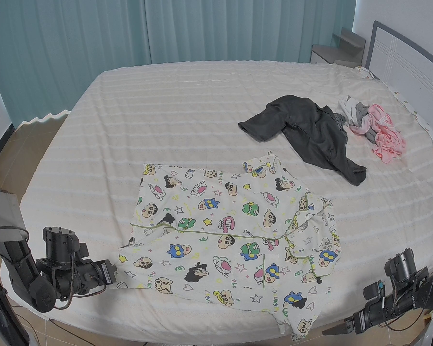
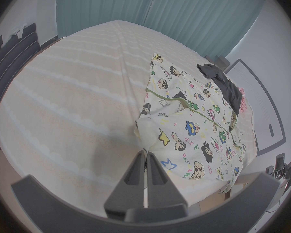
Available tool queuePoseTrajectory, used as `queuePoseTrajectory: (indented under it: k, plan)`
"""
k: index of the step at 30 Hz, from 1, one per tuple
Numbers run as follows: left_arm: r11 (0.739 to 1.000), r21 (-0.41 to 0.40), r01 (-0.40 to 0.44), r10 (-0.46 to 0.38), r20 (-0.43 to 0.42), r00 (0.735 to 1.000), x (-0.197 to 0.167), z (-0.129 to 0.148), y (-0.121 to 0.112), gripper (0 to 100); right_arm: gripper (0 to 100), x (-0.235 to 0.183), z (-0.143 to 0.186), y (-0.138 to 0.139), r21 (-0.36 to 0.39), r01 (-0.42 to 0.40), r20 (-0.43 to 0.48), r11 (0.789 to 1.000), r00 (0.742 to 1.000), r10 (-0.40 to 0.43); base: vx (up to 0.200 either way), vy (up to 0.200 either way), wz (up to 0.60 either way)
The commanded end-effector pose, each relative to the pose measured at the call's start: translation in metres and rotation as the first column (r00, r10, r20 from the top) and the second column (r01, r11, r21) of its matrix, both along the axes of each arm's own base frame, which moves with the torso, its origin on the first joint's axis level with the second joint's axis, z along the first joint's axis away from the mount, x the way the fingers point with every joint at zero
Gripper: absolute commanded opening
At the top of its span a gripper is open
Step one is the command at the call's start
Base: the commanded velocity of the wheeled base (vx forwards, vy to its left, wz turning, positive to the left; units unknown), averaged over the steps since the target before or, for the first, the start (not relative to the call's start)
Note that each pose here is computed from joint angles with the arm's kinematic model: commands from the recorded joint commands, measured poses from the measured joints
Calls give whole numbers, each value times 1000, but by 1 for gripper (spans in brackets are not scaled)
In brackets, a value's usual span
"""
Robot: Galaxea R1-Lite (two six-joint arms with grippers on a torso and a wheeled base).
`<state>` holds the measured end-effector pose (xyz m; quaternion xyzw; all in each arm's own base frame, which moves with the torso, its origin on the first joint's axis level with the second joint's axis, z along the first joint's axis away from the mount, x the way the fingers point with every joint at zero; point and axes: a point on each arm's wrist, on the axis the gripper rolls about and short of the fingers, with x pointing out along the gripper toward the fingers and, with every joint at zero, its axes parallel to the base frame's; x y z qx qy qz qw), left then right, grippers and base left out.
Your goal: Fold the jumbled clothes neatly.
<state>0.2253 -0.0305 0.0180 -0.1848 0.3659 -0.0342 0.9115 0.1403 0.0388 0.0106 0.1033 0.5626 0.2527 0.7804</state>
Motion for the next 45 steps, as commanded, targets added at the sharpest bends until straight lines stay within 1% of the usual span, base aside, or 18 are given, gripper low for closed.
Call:
queuePoseTrajectory:
  k: [1, 3, 6, 10, 11, 14, 15, 17, 18, 22, 23, 26, 31, 33, 35, 38, 40, 45]
  plan:
    - [1000, 0, -1, 1, -1, 1000, -1, 0, 0, 0, 100, -1, 4, -6, 5, 39, 31, 999, 999, -39, 0, 0, 0]
    - [1000, 1, -4, 4, 12, 1000, 0, 2, 1, 0, 100, 6, 9, -10, 15, 75, 77, 997, 994, -76, 0, 0, 0]
    - [1000, -16, -13, 14, 73, 997, 0, 12, 2, 0, 100, 31, 19, -21, 40, 188, 177, 981, 965, -192, 0, 0, 0]
    - [1000, -15, 1, 0, 35, 999, -15, 9, 2, 0, 100, 67, 32, -25, 123, 365, 195, 923, 903, -383, 0, 0, 0]
    - [1000, -14, 1, 0, 34, 999, -15, 9, 2, 0, 100, 68, 33, -25, 125, 372, 194, 920, 900, -390, 0, 0, 0]
    - [1000, -11, 1, -1, 16, 1000, -15, 5, 2, 0, 100, 105, 33, -26, 141, 489, 196, 861, 838, -509, 0, 0, 0]
    - [1000, -11, 1, -1, 13, 1000, -14, 4, 2, 0, 100, 110, 33, -27, 142, 500, 202, 854, 830, -520, 0, 0, 0]
    - [1000, -6, 3, -3, -5, 1000, -15, 1, 2, 0, 100, 136, 35, -33, 156, 552, 233, 819, 785, -573, 0, 0, 0]
    - [1000, -7, 2, -2, -9, 1000, -15, 0, 2, 0, 100, 145, 34, -36, 159, 567, 238, 808, 773, -588, 0, 0, 0]
    - [1000, -7, -2, 2, -16, 1000, -15, -1, 3, 0, 100, 160, 26, -37, 154, 575, 232, 804, 770, -595, 0, 0, 0]
    - [1000, -9, 0, 0, -18, 1000, -15, -1, 3, 100, 100, 163, 22, -36, 150, 570, 225, 808, 776, -589, 0, 0, 0]
    - [1000, -9, 0, 0, -18, 1000, -14, -2, 3, 100, 100, 167, 21, -35, 154, 568, 227, 808, 776, -589, 0, 0, 0]
    - [1000, -9, -11, 11, -20, 1000, -15, -2, 4, 100, 100, 186, 24, -43, 183, 594, 253, 784, 742, -621, 0, 0, 0]
    - [999, -19, -36, 36, 3, 999, -15, 3, 9, 100, 100, 195, 25, -46, 180, 610, 275, 772, 722, -635, 0, 0, 0]
    - [997, -43, -58, 59, 28, 998, -14, 9, 11, 100, 100, 203, 23, -46, 178, 616, 285, 767, 714, -640, 0, 0, 0]
    - [980, -170, -107, 122, 81, 989, -14, 27, 10, 100, 100, 219, 17, -45, 183, 606, 290, 774, 719, -631, 0, 0, 0]
    - [965, -245, -94, 126, 118, 985, -15, 40, 9, 100, 100, 225, 9, -42, 173, 601, 277, 780, 730, -624, 0, 0, 0]
    - [949, -308, -67, 116, 143, 983, -23, 51, 7, 100, 100, 237, -1, -39, 178, 582, 262, 793, 749, -609, 0, 0, 0]
